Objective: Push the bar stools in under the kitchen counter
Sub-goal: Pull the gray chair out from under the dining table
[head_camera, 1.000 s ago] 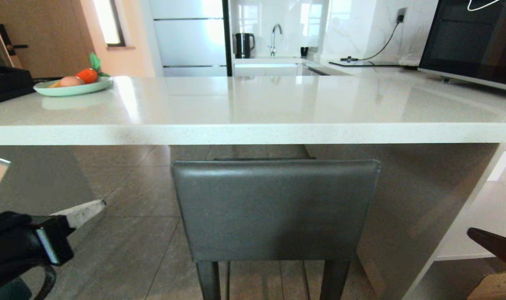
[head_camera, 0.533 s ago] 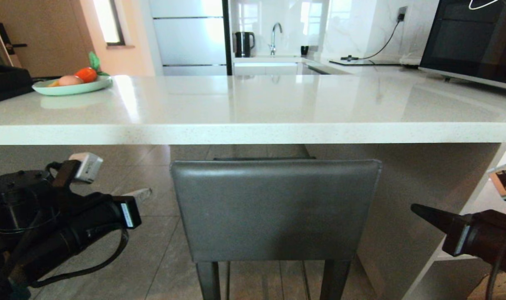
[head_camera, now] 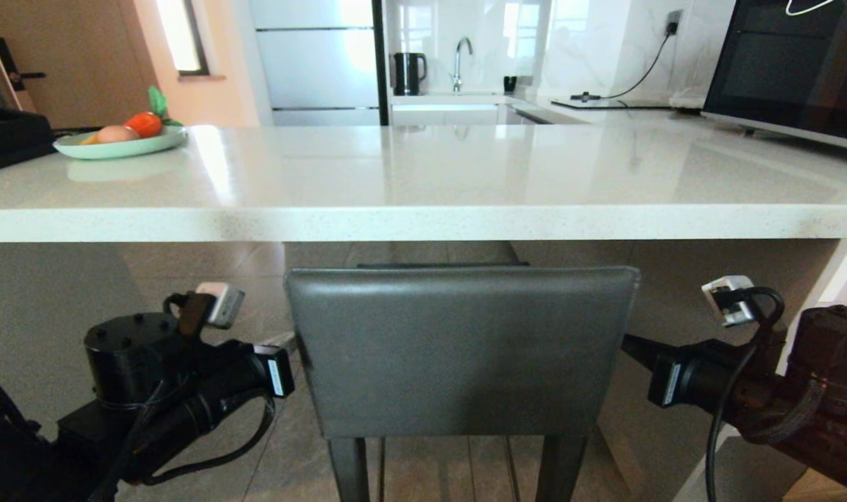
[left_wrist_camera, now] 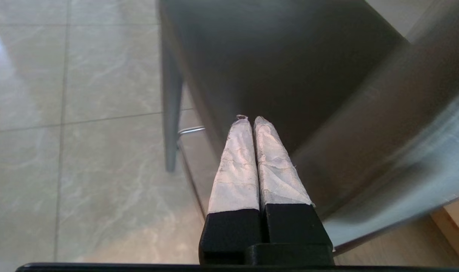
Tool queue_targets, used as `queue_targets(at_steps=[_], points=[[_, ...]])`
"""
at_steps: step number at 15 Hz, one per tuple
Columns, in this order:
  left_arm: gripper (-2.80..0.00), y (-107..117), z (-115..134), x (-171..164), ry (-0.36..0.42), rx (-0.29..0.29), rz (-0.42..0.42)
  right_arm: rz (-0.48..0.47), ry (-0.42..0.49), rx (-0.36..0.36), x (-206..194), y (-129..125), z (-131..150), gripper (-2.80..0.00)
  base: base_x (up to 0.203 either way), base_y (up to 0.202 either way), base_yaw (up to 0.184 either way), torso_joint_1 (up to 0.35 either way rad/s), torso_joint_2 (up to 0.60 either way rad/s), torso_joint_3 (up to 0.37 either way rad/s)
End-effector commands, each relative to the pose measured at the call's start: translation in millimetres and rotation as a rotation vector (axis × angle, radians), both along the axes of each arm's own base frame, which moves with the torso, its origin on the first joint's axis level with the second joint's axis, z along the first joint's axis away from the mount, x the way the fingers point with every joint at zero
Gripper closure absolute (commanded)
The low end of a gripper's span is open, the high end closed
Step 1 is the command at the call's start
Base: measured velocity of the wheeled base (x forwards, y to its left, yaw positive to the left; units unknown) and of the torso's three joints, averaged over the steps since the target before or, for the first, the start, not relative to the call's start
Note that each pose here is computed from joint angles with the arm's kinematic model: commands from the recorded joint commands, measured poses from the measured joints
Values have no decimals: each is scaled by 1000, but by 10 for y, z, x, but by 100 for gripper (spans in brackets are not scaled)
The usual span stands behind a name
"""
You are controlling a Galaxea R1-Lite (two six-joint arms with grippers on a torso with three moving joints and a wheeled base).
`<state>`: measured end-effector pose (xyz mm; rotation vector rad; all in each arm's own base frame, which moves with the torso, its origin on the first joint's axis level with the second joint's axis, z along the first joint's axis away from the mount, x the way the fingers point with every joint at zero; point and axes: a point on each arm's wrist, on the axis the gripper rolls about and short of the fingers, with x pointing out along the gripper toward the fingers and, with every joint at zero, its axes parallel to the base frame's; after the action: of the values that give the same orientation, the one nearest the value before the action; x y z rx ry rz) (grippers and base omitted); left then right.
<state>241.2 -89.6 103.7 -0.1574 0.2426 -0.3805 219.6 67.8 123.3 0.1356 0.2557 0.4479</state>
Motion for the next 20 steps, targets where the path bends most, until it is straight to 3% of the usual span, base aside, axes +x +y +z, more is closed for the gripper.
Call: queue_targets(at_steps=[1,6,18,20], points=[[0,-75,-185,23,31,13,-12,10,24,-13,101,123,-154,0,0,0,0,0,0,0],[0,-54,-219,75,31,12,5,-42,-37,-3,253,175,-203,0,0,0,0,0,0,0],[0,-360,-167,21,5,-7,-92,61,-53,-1,-37,469,-138,0,0,0,0,0,0,0],[0,-378,-192,-68,23,0,-113,31,-47,-9,-85,482,-149,0,0,0,0,0,0,0]])
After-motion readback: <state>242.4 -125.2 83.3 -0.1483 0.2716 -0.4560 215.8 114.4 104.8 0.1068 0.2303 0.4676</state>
